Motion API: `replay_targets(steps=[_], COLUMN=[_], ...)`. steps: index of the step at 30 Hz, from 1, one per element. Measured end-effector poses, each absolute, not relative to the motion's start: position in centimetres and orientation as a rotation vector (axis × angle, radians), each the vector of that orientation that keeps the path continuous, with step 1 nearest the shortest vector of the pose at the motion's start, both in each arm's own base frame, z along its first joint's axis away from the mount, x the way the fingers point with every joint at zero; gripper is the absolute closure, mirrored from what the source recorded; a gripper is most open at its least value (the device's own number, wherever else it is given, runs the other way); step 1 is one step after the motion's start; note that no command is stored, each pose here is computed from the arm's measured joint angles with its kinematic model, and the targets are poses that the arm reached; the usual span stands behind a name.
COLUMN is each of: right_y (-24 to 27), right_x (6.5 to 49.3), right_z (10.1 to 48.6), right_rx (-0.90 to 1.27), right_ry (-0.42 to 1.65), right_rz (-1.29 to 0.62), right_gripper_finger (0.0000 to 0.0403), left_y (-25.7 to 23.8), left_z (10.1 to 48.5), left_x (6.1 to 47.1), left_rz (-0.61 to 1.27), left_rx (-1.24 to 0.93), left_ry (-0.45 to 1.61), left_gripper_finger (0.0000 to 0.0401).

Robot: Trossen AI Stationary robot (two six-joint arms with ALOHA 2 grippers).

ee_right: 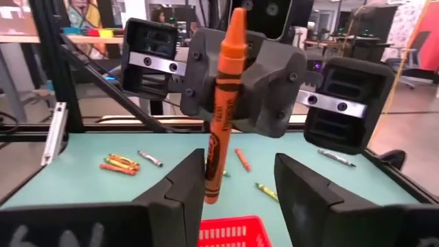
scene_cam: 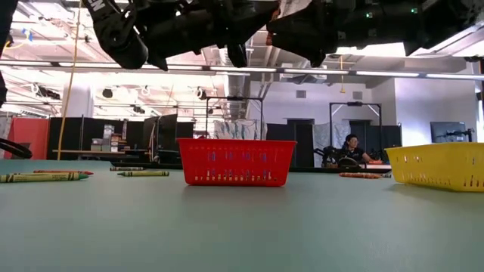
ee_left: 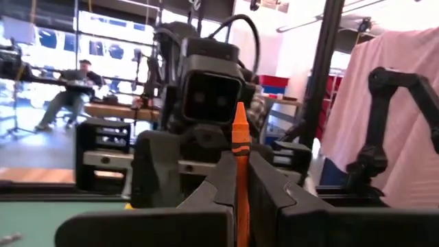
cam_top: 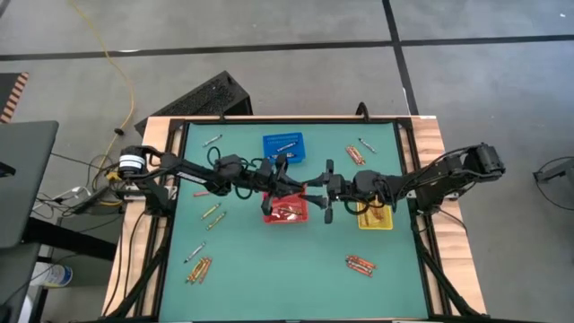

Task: Sort crayons
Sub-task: Put the orange crayon into the yellow bin

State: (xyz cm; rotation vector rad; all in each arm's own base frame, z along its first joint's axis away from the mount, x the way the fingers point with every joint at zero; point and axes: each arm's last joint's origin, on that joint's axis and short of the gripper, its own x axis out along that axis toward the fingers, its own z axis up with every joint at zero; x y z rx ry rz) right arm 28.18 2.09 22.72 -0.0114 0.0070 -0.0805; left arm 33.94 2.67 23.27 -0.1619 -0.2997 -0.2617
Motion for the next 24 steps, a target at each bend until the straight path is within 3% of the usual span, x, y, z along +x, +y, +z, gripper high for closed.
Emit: replay_targets(steps=[6, 12, 14, 24], right_y=[1.3, 1.4, 1.5, 2.4], right_x=[28.2, 28.2, 28.2, 23.5], right_z=[22.8, 22.6, 22.1, 21.3], right_rx=[-0.009, -0.006, 0.027, 0.201], right_ry=[0.003, 0.022, 0.07, 0.526], right_rz=[-0.096, -0.093, -0.09, -0.115], right_gripper_finger=[0.0257, 0.036, 0.0389, 0.0398], left_y=[3.0, 3.8, 4.1, 5.5], left_z=[23.2, 22.6, 22.0, 20.4], left_x=[34.0, 34.1, 34.2, 33.5], left_rz=[-0.191, -0.16, -0.151, -0.116], left_rx=[-0.115, -0.094, -0.11, -0.171], left_ry=[-0.299, -0.241, -0.171, 0.121], left_gripper_finger=[0.0401, 0.0391, 0.0374, 0.0248])
